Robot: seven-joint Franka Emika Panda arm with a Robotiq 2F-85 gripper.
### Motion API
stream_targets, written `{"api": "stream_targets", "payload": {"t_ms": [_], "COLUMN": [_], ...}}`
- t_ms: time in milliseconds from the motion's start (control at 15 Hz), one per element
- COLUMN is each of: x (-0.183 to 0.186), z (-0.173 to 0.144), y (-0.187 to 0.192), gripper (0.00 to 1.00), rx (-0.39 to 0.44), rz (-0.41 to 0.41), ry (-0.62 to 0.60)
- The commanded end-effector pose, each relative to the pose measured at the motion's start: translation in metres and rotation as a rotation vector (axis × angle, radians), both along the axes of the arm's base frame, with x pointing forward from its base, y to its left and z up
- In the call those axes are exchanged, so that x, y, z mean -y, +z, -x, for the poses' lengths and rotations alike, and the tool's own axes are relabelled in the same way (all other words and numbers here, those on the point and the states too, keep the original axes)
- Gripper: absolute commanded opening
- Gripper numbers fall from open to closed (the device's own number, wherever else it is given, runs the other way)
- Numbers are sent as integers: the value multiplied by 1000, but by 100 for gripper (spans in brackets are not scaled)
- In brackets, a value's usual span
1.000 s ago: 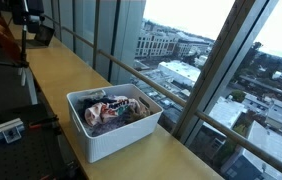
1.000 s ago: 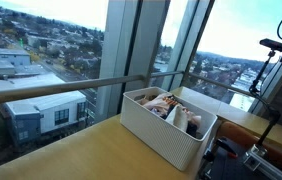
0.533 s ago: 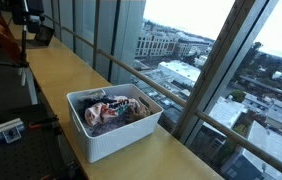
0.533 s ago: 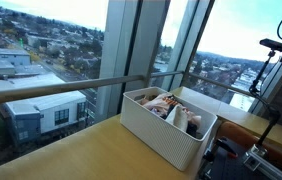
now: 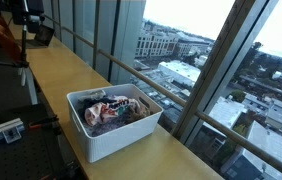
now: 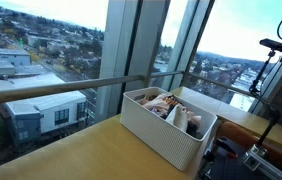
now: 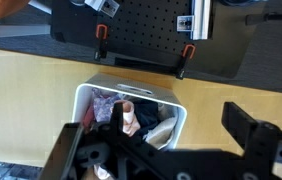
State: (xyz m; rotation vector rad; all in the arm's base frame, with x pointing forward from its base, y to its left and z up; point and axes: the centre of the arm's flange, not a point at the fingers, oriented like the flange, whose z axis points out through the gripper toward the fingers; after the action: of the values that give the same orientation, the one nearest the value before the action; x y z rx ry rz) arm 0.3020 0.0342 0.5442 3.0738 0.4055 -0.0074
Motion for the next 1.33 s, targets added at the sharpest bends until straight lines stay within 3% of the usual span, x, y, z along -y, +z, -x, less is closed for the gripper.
{"api": "stream_targets", "payload": {"t_ms": [0, 867, 1267], "x": [0, -10, -75], "z": [0, -9, -57], "y": [0, -2, 2], "gripper": [100, 100, 100], "rx": [0, 6, 174], "rz": [0, -7, -65], "ry": [0, 8, 109]}}
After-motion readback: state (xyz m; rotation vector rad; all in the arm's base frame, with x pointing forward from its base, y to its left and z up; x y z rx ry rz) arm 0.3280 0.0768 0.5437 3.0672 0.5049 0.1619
